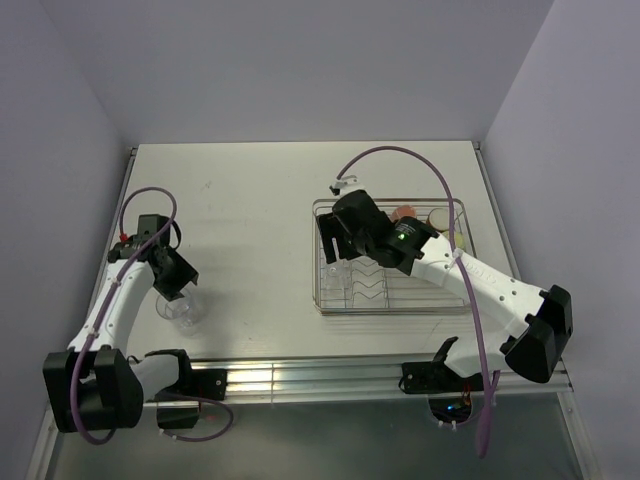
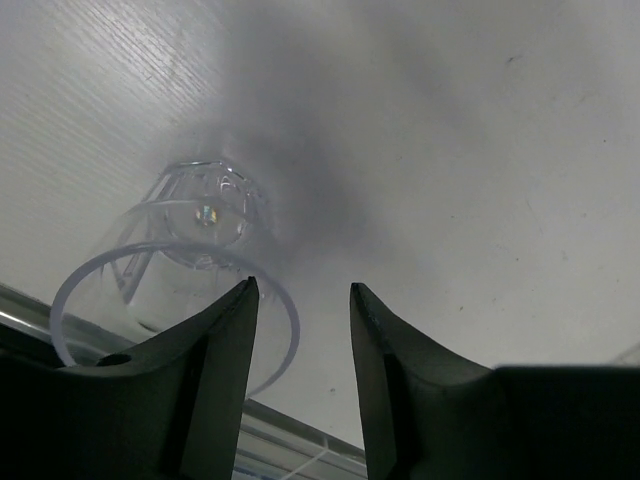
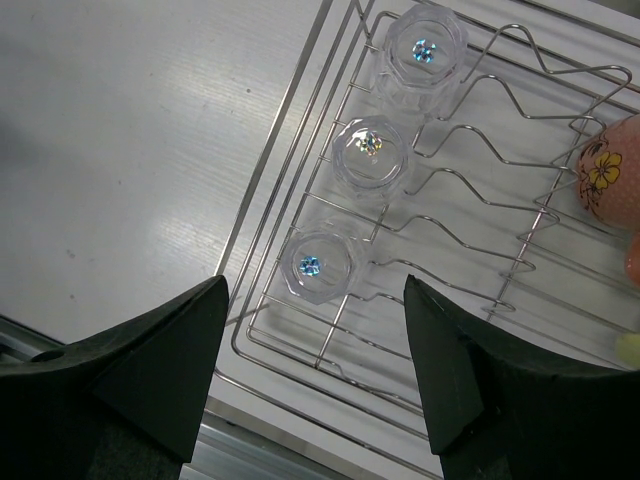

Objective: Load the cups into the dish rack

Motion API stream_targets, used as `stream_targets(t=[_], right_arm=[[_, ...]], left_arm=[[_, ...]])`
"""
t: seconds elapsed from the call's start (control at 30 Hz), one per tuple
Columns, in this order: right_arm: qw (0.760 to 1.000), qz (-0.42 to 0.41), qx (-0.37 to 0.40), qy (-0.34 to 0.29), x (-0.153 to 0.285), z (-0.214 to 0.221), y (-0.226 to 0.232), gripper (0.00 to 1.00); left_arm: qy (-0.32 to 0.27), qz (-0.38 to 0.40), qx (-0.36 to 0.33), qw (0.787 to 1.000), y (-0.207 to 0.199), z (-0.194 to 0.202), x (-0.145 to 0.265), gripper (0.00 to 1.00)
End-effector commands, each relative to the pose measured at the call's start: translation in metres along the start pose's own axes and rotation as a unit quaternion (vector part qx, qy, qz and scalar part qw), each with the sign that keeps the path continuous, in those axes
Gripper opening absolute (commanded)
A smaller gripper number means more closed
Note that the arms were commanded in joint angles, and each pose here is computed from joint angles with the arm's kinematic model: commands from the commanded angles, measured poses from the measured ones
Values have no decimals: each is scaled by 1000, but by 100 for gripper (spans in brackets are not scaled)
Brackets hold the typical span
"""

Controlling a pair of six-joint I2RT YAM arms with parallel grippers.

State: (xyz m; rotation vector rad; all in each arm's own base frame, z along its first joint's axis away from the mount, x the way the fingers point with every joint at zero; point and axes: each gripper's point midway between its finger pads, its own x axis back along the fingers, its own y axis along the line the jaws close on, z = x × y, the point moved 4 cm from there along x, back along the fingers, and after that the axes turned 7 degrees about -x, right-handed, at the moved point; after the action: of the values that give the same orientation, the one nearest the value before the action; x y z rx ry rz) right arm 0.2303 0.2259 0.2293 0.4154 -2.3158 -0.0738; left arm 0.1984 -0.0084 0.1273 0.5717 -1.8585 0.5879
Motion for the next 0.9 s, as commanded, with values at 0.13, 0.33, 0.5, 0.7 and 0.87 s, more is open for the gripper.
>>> stream_targets(t=[0.13, 0.33, 0.5, 0.7, 0.87], right_arm=[[1000, -6, -5, -25, 6, -9, -4, 78], [1000, -4, -6, -23, 6, -7, -7, 78], [1000, 3, -15, -27, 7, -7, -11, 78], [998, 18, -38, -43, 10, -22, -21, 78], [993, 10, -85, -85, 24, -56, -27, 78]], left_arm=[[30, 14, 12, 999, -9, 7, -20, 38], [43, 37, 1, 998, -13, 13, -23, 5], [46, 100, -45, 993, -32, 4, -12, 0], [-60, 197, -101, 973, -67, -44, 47, 0], [-134, 327, -160, 922, -110, -67, 97, 0]])
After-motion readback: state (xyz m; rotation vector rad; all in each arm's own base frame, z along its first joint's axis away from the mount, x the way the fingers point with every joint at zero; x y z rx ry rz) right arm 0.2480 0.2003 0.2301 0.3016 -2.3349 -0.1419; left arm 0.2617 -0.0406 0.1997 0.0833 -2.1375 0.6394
